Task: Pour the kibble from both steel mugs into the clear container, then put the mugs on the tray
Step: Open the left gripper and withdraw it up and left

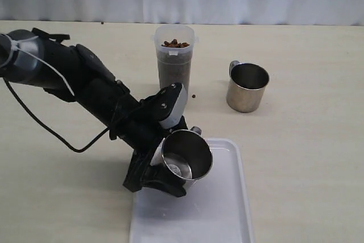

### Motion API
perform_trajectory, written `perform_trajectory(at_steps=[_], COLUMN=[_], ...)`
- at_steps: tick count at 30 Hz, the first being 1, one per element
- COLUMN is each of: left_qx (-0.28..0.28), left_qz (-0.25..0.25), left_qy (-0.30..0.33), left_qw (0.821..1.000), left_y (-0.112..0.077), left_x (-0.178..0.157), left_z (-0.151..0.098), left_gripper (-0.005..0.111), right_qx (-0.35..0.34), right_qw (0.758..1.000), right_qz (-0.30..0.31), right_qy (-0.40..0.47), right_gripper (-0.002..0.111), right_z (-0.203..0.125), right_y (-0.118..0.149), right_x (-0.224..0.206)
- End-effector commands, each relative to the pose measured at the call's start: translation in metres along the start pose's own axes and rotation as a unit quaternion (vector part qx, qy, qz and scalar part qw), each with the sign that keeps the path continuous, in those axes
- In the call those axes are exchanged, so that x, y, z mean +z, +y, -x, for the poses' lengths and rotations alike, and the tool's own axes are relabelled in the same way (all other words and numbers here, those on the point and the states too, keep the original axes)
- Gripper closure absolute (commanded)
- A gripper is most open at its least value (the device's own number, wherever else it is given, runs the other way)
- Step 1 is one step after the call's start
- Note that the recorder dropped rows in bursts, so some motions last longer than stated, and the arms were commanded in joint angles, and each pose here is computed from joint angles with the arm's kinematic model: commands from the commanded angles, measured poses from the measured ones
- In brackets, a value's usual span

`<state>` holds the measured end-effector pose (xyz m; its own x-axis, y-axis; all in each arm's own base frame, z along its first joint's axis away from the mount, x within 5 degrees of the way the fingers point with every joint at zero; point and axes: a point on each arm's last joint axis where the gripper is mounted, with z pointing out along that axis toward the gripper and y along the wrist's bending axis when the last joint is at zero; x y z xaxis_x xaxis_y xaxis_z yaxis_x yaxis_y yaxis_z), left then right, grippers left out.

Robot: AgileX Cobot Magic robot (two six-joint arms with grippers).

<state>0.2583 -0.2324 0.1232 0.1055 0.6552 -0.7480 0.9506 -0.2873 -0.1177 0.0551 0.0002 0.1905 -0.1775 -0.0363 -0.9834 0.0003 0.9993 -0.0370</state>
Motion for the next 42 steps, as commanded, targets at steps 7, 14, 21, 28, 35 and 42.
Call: perform_trajectory(at_steps=[7, 14, 21, 28, 35, 42], left_qx=[-0.033, -0.078, -0.131, -0.198, -0.291, -0.304], left_qz=[0.036, 0.041, 0.024, 0.042, 0.099, 0.226], left_qy=[0.006, 0.025, 0.013, 0.017, 0.02, -0.053], left_qw=[0.999, 0.996, 0.991, 0.979, 0.952, 0.924], left_y=[0.011, 0.013, 0.012, 0.006, -0.013, -0.055], left_x=[0.01, 0.007, -0.012, -0.061, -0.11, -0.15], left_z=[-0.012, -0.018, -0.023, -0.018, 0.003, 0.013], left_gripper=[0.067, 0.032, 0.024, 0.025, 0.048, 0.107], right_qx=[0.005, 0.005, 0.005, 0.005, 0.005, 0.005], right_qw=[1.0, 1.0, 1.0, 1.0, 1.0, 1.0], right_qz=[0.002, 0.002, 0.002, 0.002, 0.002, 0.002], right_qy=[0.0, 0.0, 0.0, 0.0, 0.0, 0.0], right_gripper=[0.103, 0.103, 0.103, 0.103, 0.103, 0.103], right_z=[-0.001, -0.001, -0.001, -0.001, -0.001, -0.001], right_y=[0.0, 0.0, 0.0, 0.0, 0.0, 0.0], right_x=[0.0, 0.0, 0.0, 0.0, 0.0, 0.0])
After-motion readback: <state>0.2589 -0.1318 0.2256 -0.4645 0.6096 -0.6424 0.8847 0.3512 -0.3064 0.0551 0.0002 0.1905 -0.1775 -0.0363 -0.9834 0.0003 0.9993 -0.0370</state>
